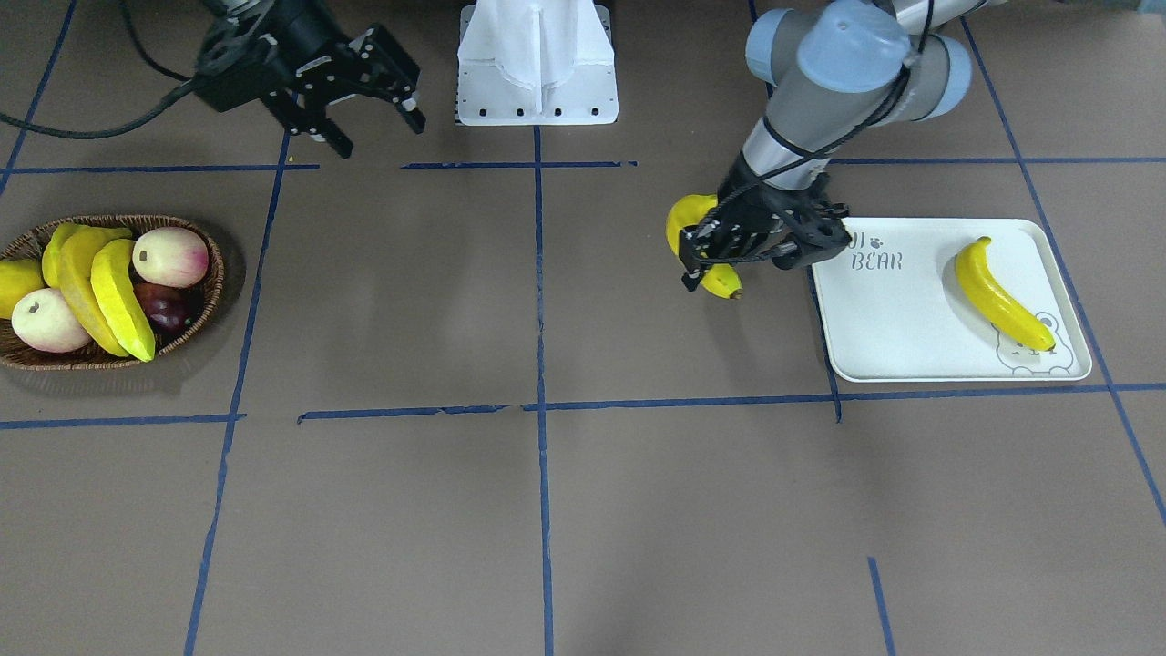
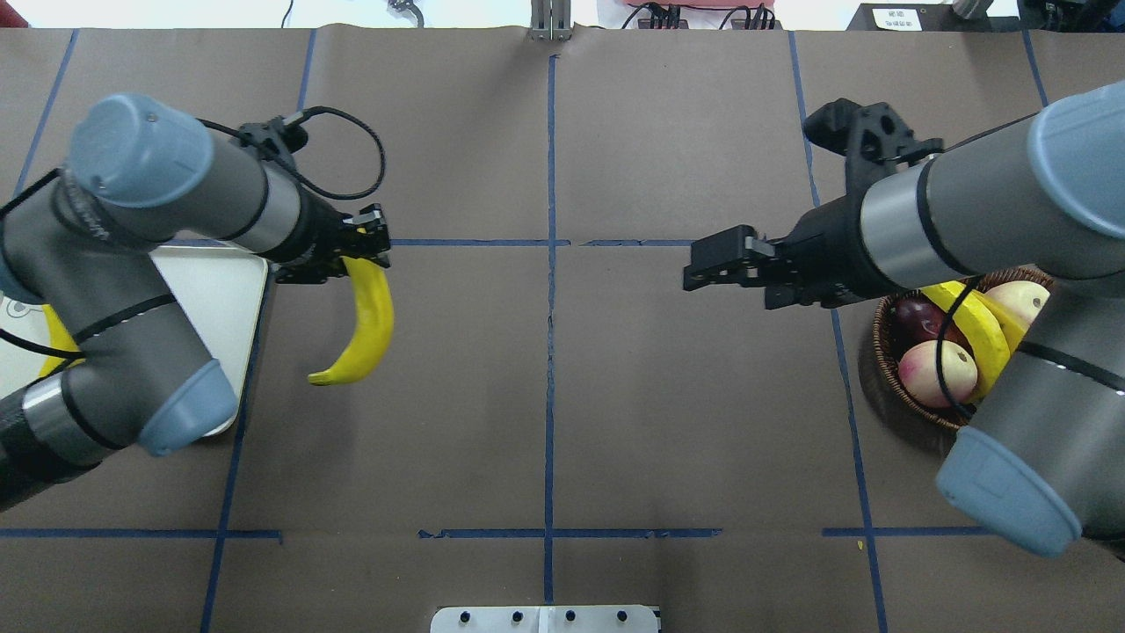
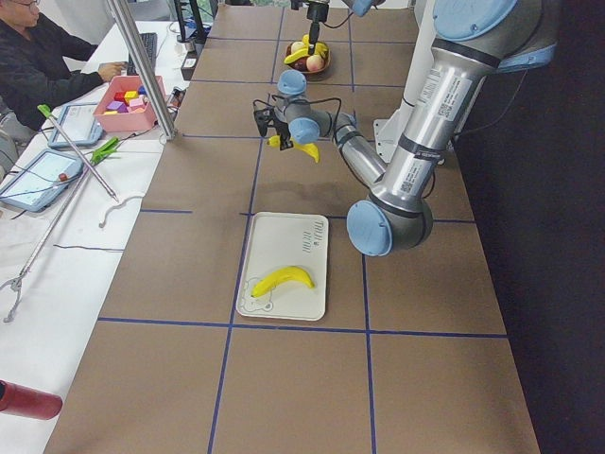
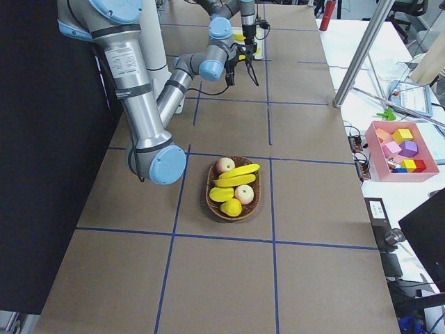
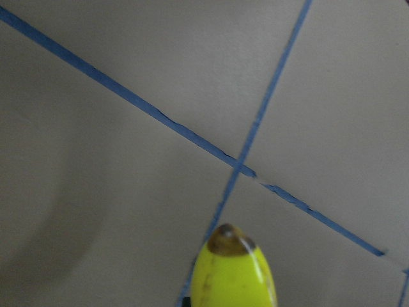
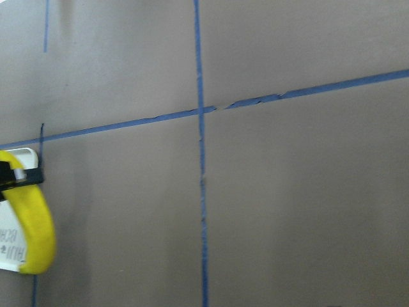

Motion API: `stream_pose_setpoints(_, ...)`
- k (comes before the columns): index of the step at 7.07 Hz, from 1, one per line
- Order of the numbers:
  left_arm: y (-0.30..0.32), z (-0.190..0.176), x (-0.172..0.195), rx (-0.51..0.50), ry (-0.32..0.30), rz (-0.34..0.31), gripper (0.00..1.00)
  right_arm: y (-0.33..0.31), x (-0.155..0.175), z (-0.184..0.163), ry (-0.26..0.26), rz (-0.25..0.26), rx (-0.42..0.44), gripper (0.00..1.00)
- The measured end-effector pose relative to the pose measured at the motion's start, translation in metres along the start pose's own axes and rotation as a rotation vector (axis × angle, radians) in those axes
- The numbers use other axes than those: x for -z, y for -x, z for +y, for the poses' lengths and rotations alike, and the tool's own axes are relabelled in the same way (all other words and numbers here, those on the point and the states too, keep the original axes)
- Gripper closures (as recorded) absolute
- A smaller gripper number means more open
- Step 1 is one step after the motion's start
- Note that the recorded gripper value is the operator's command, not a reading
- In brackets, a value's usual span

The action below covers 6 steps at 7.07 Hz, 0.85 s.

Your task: Transfer all bananas from basket to plate

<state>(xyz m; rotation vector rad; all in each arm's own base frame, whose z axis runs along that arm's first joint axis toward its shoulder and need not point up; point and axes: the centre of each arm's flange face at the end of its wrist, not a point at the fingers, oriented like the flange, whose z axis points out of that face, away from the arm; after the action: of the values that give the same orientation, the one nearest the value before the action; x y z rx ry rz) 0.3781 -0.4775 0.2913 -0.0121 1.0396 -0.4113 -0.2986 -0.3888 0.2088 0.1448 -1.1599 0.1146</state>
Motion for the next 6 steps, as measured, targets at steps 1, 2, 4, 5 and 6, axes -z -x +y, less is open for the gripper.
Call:
stream_pose_setpoints(1, 0.046, -0.018, 0.003, -0.034, -0.006, -0.052, 1.0, -0.039, 0.0, -0.009, -0.001, 0.06, 0.06, 0.0)
stream_pose_setpoints(2, 0.094, -0.037, 0.006, -0.078, -0.018, -0.108, 1.0, -0.079, 0.0, -0.021, -0.003, 0.124, 0.126, 0.0)
stream_pose_setpoints(4, 0.172, -0.065, 0.005, -0.152, -0.026, -0.211, 1.0, -0.135, -0.009, -0.043, 0.008, 0.217, 0.185, 0.0)
stream_pose_setpoints(5, 0.199, -0.073, 0.002, -0.169, -0.024, -0.25, 1.0, -0.146, -0.015, -0.048, 0.015, 0.236, 0.187, 0.0)
stream_pose_setpoints(6, 0.219, -0.078, 0.0, -0.172, -0.032, -0.285, 0.93, -0.152, -0.018, -0.049, 0.019, 0.245, 0.185, 0.0)
